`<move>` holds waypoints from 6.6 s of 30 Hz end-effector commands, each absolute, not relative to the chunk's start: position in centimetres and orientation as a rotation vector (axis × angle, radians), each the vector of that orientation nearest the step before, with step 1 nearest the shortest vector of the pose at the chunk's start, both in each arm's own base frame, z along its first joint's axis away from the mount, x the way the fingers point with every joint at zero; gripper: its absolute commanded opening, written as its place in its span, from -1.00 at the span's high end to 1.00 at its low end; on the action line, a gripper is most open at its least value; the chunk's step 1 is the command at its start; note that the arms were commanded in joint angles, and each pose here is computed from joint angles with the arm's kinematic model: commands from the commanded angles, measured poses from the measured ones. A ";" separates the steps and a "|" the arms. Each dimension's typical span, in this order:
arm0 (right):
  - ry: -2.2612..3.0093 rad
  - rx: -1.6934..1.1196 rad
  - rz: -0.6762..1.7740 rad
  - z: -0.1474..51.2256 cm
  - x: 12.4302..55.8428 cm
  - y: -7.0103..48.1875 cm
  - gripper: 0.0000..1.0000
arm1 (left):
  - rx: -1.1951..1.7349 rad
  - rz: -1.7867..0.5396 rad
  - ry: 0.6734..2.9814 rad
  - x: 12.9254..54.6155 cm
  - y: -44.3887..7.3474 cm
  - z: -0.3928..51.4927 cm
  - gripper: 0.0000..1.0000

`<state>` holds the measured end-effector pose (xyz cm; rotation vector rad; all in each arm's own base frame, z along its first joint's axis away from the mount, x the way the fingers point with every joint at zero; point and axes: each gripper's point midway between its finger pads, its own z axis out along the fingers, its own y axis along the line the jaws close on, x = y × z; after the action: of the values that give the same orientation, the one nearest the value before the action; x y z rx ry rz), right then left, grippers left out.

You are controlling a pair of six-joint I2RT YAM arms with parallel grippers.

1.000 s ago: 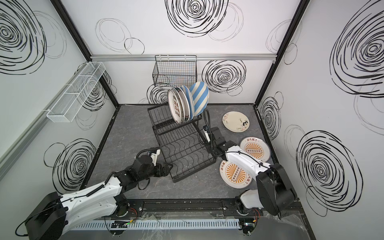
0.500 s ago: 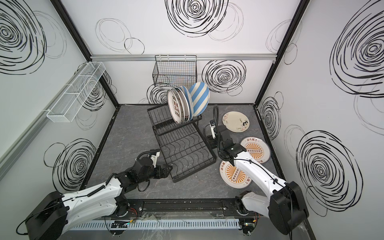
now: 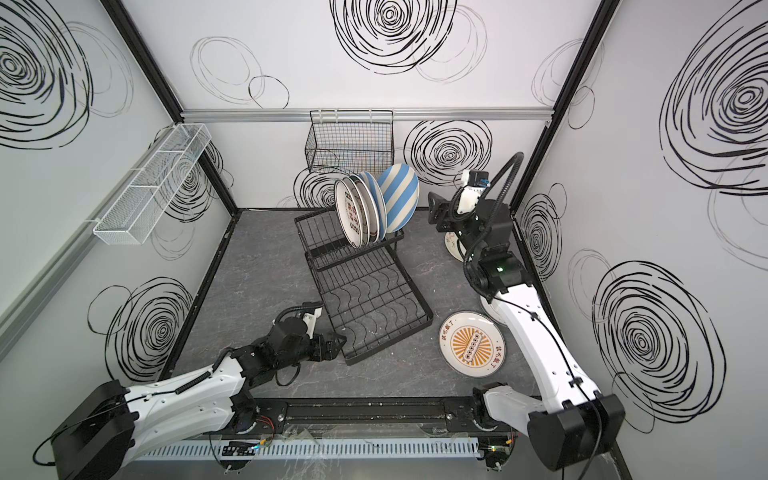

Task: Load the plates into the dish rack

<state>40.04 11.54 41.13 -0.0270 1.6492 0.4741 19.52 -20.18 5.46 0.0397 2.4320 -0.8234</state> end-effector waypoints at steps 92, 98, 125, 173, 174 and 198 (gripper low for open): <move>1.621 -0.163 0.220 46.9 39.0 20.8 1.00 | 0.256 -0.816 2.403 18.7 -22.7 6.4 -0.92; 1.629 -0.142 0.130 46.8 39.1 19.7 1.00 | 0.250 -0.810 2.396 18.8 -22.5 6.7 -0.92; 1.697 -0.213 0.045 42.0 41.0 20.1 1.00 | 0.227 -0.798 2.402 18.6 -21.8 6.4 -0.92; 2.269 0.249 0.505 17.8 26.9 11.8 -0.64 | -0.215 -0.793 2.022 32.0 -9.9 20.9 -0.92; 2.284 0.282 0.530 16.3 26.2 11.7 -0.65 | -0.214 -0.778 2.021 32.5 -9.6 21.2 -0.92; 2.559 -0.053 0.508 8.4 28.0 16.1 -0.89 | -0.237 -0.761 2.211 27.6 -10.0 14.2 -0.92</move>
<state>27.62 14.30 7.40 0.0337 2.5748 0.4486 28.12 -9.97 14.45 -0.2477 2.2146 -0.7620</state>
